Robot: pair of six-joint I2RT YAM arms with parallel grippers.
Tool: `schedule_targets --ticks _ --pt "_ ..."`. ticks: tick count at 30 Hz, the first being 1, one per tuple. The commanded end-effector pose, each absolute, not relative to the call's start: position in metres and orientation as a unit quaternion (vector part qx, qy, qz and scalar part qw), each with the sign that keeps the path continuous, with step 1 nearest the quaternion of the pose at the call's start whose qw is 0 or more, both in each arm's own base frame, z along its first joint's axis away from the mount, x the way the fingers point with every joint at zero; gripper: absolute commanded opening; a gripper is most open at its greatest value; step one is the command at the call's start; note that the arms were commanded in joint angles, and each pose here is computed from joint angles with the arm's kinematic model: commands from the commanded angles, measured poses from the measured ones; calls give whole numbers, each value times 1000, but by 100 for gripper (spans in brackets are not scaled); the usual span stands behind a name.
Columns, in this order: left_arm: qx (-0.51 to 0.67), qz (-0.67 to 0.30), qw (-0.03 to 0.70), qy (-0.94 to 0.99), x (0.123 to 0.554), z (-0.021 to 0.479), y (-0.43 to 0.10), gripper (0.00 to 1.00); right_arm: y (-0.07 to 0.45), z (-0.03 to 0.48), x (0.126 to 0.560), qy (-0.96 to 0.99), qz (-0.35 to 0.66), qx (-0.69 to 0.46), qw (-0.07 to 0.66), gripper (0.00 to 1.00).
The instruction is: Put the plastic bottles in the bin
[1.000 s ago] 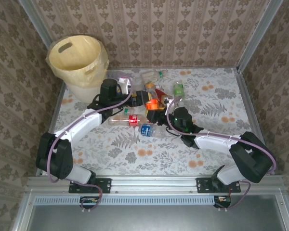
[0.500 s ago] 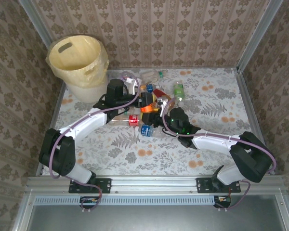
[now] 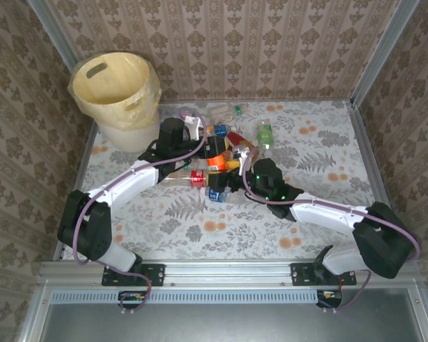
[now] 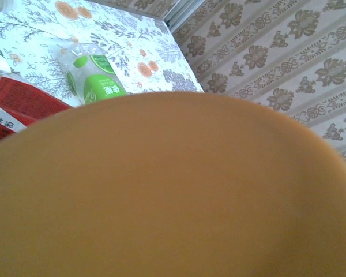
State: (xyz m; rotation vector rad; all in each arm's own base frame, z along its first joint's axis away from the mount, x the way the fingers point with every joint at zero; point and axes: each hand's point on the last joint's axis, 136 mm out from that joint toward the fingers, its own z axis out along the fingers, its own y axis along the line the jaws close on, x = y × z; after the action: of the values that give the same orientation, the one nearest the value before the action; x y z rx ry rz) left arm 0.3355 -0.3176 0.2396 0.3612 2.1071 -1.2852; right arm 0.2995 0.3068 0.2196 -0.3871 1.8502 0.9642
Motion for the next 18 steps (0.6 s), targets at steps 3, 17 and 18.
schedule_targets --ticks 3,17,18 --pt "118 -473 332 808 352 236 -309 49 277 232 299 775 320 -167 520 100" --pt "99 -368 409 830 387 267 -270 48 191 207 308 826 144 -47 543 100" --pt "103 -358 418 828 390 274 -268 48 185 206 310 827 130 -33 546 100"
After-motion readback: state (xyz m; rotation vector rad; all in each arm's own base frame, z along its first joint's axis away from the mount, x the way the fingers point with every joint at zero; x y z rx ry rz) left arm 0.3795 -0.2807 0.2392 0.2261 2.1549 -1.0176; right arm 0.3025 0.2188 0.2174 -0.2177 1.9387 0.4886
